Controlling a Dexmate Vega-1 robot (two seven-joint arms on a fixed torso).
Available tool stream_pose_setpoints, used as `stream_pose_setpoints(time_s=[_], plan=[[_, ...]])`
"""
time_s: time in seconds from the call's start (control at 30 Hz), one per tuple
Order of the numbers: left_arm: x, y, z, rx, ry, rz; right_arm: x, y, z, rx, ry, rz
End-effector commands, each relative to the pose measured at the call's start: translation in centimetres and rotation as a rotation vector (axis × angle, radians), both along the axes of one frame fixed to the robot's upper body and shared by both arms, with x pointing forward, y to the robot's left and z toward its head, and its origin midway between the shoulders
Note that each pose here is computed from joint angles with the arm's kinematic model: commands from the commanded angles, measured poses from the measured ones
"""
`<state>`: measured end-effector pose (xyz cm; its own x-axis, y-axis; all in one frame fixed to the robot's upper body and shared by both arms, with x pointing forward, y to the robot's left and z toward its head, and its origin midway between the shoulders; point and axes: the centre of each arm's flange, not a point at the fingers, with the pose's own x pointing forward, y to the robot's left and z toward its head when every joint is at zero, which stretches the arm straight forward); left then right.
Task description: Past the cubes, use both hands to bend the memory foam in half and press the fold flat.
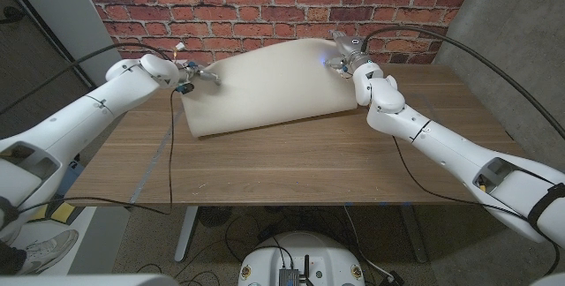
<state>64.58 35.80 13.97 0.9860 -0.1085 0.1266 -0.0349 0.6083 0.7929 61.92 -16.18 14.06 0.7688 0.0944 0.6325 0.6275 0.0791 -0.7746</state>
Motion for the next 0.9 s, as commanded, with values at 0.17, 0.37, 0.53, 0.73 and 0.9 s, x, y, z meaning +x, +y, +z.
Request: stream_pose_setpoints(time_s=[0.17,0.37,0.53,0.73,0.9], plan=[[1.6,-0.6,0.7,0.032,-0.042,0.069,-1.4,-1.3,-1.9,0.232,-0.357,0.07],[1.9,-1.1,1.0,0.075,-0.056,0.096,-1.7,-1.6,-2.5,0.23,-0.449,0.076],[2.0,-1.4,1.3,0.089,-0.062,0.112,-1.8,-1.7,-2.9,0.218,-0.495,0.082],[2.1,-1.9,1.6,0.122,-0.078,0.13,-2.1,-1.7,-3.2,0.181,-0.535,0.101],[2.1,-2.4,1.9,0.146,-0.109,0.162,-2.4,-1.0,-4.1,0.087,-0.601,0.176]])
